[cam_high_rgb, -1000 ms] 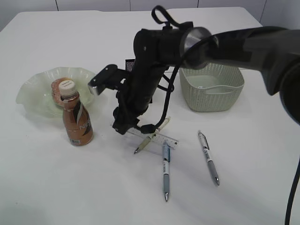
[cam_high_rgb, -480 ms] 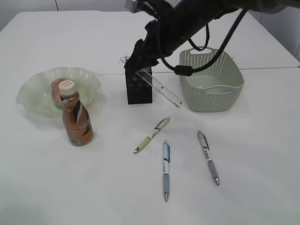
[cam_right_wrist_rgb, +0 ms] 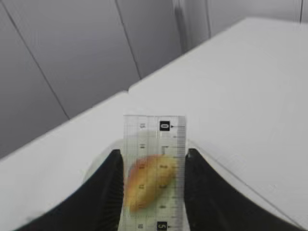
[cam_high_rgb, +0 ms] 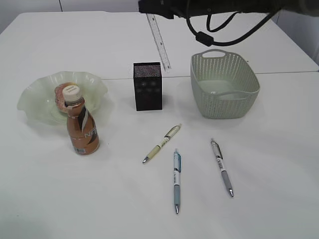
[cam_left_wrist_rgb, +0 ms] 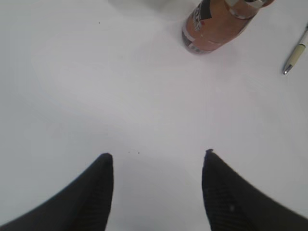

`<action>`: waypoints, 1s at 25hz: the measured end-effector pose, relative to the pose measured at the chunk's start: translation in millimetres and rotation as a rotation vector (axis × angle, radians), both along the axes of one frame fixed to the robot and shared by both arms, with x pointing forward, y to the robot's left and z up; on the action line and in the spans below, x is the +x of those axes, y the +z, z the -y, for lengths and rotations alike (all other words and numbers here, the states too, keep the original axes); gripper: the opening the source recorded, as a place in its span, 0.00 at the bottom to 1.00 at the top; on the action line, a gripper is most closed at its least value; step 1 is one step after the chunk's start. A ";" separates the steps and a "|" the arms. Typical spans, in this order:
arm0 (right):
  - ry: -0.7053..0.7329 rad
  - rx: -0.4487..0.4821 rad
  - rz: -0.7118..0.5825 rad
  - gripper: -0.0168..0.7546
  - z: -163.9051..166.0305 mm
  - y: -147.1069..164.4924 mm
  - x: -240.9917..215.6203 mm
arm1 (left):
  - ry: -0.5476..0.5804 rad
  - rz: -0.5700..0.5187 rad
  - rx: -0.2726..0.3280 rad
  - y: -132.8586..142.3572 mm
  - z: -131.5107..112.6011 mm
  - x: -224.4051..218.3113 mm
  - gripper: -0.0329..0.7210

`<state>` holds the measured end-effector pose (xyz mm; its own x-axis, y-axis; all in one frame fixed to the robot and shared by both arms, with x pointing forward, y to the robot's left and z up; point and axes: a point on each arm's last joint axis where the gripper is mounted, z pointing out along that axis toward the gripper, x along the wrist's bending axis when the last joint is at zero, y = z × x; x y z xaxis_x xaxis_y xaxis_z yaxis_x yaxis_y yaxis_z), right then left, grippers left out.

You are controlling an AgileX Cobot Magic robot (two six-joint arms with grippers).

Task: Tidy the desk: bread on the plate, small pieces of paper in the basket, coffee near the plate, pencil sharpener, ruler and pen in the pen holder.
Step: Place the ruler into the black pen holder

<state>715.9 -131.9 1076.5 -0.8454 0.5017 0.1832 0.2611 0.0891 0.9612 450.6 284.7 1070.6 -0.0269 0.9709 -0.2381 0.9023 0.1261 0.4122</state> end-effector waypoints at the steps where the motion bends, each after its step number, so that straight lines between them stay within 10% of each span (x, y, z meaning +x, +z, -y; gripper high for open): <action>1: -0.012 0.046 0.012 0.38 1.1 -5.0 5.4 | -0.001 -0.004 0.000 -0.1 0.1 -0.3 0.62; 25: -0.073 0.160 0.197 0.38 -12.9 -70.0 71.2 | -0.022 -0.083 -0.001 -2.9 0.9 -7.1 0.62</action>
